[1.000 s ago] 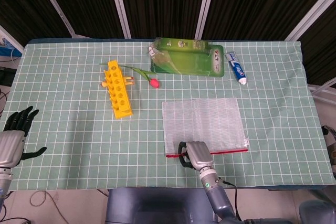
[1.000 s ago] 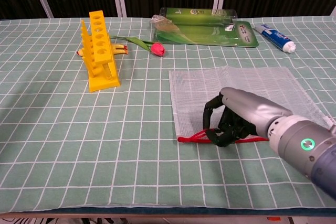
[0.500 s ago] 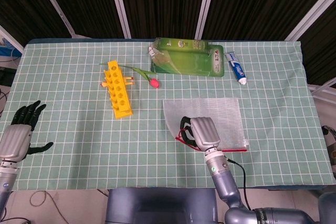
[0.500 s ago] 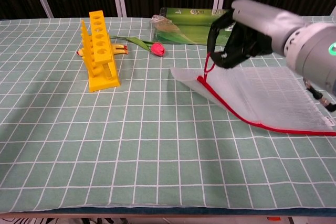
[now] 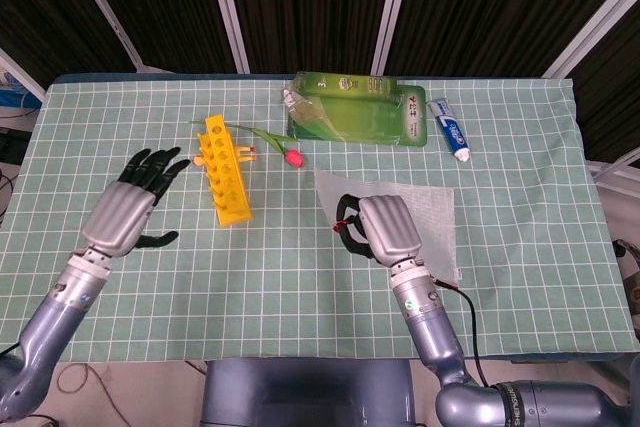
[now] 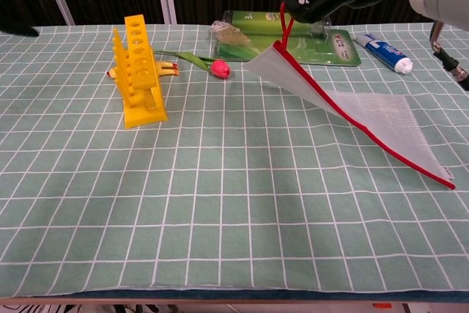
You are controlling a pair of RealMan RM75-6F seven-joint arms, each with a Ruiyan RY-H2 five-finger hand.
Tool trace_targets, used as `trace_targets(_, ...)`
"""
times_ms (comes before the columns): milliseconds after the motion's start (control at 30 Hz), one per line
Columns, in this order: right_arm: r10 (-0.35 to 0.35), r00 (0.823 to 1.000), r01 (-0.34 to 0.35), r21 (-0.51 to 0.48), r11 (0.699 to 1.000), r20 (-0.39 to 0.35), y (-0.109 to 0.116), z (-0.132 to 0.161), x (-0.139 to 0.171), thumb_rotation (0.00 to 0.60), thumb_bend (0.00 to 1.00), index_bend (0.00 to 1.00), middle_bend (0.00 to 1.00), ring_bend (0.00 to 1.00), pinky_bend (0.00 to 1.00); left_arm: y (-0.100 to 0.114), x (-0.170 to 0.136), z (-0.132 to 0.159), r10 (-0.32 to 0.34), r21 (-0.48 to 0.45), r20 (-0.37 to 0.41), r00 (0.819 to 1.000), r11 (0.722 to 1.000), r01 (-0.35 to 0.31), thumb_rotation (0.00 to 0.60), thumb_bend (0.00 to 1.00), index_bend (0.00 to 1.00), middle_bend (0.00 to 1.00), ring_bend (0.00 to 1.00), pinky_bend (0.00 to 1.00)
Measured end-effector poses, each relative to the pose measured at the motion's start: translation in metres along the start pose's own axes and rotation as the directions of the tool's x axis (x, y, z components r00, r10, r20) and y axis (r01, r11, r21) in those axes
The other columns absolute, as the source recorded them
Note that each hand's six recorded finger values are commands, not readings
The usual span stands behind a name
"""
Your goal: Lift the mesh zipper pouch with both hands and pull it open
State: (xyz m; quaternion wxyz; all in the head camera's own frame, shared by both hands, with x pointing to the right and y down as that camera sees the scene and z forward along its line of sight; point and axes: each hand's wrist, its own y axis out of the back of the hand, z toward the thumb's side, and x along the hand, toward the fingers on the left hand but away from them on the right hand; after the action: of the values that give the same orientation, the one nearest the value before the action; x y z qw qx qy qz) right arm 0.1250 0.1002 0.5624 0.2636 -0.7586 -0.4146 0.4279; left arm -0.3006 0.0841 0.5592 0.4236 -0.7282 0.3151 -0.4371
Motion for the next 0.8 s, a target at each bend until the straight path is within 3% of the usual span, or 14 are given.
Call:
trace_targets(300, 0.002, 1.0, -0.003, -0.018, 1.0, -0.006, 0.003, 0.005, -0.002, 0.6, 0.6, 0.7, 1.0, 1.0, 0.98, 0.001, 0.063, 0.062, -0.089, -0.006, 0.118, 0.989, 0.996, 0.09, 0.6, 0.15, 0.17, 0.0, 0.0, 0.0)
trace_targets(800, 0.017, 1.0, -0.017, -0.024, 1.0, 0.003, 0.002, 0.004, -0.004, 0.6, 0.6, 0.7, 1.0, 1.0, 0.98, -0.032, 0.105, 0.125, -0.187, -0.004, 0.179, 0.966, 0.982, 0.191, 0.6, 0.28, 0.31, 0.0, 0.0, 0.0)
